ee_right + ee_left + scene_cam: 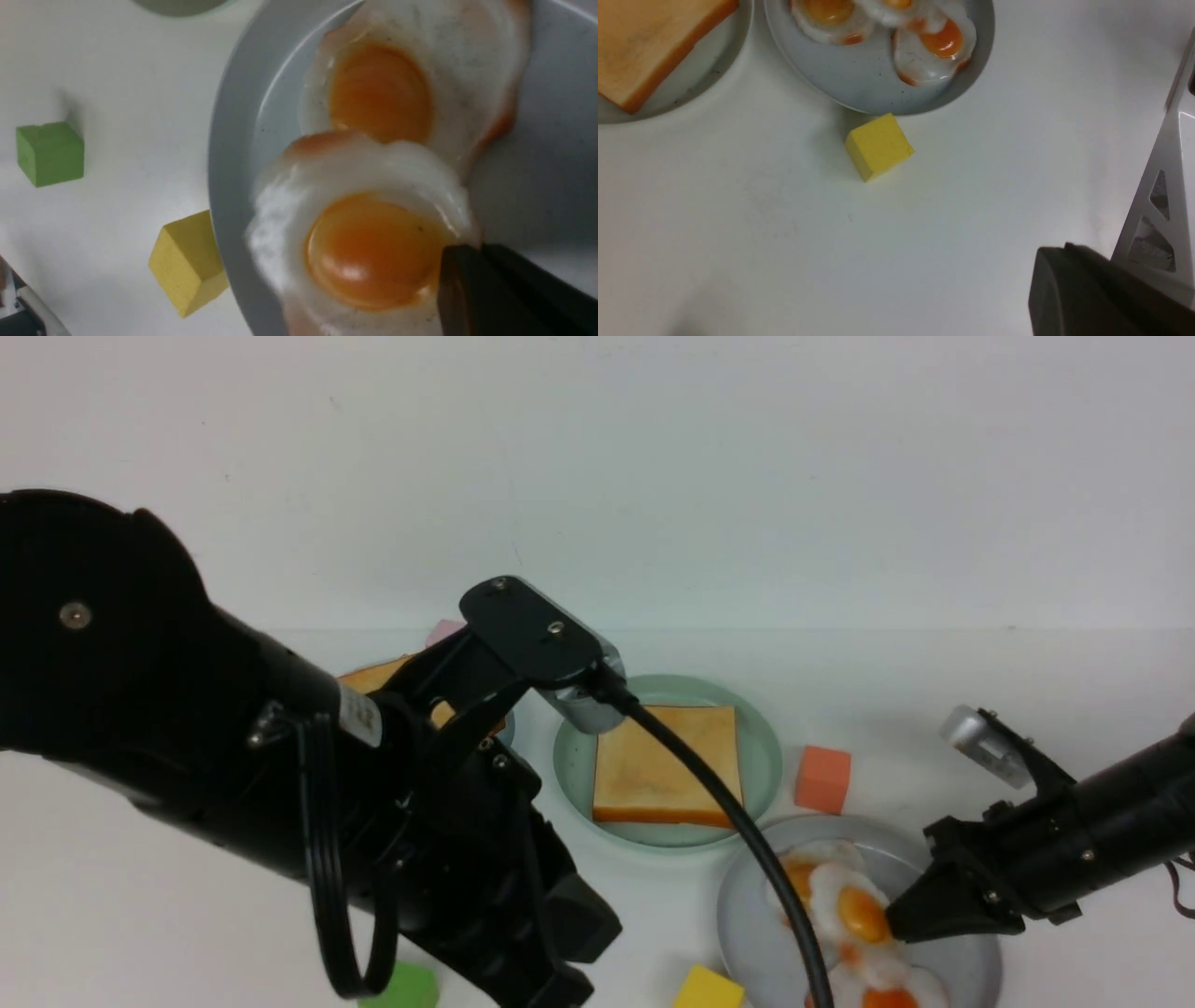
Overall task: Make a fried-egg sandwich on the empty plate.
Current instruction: Use the right arm to grab a fried egg, then use the right arm to place the fried egg on the slice of bread in the middle
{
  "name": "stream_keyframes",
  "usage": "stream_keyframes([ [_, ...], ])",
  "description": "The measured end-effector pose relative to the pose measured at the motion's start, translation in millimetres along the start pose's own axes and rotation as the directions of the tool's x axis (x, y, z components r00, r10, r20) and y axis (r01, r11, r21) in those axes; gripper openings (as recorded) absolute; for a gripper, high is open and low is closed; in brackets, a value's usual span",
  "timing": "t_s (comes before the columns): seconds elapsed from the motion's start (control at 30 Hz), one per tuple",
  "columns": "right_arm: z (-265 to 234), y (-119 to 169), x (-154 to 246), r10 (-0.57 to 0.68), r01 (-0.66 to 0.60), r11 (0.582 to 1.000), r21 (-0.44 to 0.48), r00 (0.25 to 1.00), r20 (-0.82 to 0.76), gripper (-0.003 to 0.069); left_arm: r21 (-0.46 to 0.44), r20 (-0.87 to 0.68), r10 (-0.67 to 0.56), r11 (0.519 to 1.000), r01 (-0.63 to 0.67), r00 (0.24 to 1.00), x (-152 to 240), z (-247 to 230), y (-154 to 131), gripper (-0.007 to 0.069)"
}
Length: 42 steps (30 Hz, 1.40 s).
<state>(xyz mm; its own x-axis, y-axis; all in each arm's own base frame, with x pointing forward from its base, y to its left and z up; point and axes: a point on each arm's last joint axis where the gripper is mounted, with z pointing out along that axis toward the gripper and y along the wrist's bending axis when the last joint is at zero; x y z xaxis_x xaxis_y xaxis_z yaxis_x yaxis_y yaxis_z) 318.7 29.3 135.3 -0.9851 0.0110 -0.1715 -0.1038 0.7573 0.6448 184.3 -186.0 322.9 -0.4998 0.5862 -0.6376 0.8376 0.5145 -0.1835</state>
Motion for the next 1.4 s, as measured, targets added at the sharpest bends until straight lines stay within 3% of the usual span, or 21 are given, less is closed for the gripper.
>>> stream_keyframes([
  [0.2,-5,1,0,0.005,-0.005,1.0,-0.028,1.0,-0.007,0.0014,-0.001,-0.001,0.001,1.0,-0.001,1.0,0,0,0,-0.0013],
  [0.43,-28,23,-8,-0.049,0.051,0.998,-0.039,0.997,0.058,0.0014,-0.008,-0.004,0.008,1.0,-0.008,1.0,0,0,1,-0.001],
  [0.67,-63,86,-48,-0.196,0.186,0.978,0.09,0.973,0.121,0.0014,-0.108,-0.034,0.0,0.994,-0.004,0.999,3,-1,10,-0.0008],
  [0.8,-54,140,-83,-0.31,0.284,0.938,0.2,0.944,0.115,0.0014,-0.207,-0.05,-0.079,0.976,0.067,0.996,7,-5,25,-0.0006],
  [0.93,-29,167,-112,-0.35,0.319,0.918,0.236,0.931,0.105,0.0014,-0.256,-0.054,-0.158,0.957,0.14,0.986,13,-12,42,-0.0006],
  [1.13,35,159,-151,-0.33,0.306,0.924,0.231,0.941,0.076,0.0017,-0.294,-0.045,-0.243,0.93,0.22,0.969,20,-21,62,-0.0004],
  [1.4,78,130,-158,-0.257,0.246,0.941,0.234,0.966,0.021,0.0043,-0.306,-0.034,-0.264,0.921,0.242,0.964,21,-24,67,0.0001],
])
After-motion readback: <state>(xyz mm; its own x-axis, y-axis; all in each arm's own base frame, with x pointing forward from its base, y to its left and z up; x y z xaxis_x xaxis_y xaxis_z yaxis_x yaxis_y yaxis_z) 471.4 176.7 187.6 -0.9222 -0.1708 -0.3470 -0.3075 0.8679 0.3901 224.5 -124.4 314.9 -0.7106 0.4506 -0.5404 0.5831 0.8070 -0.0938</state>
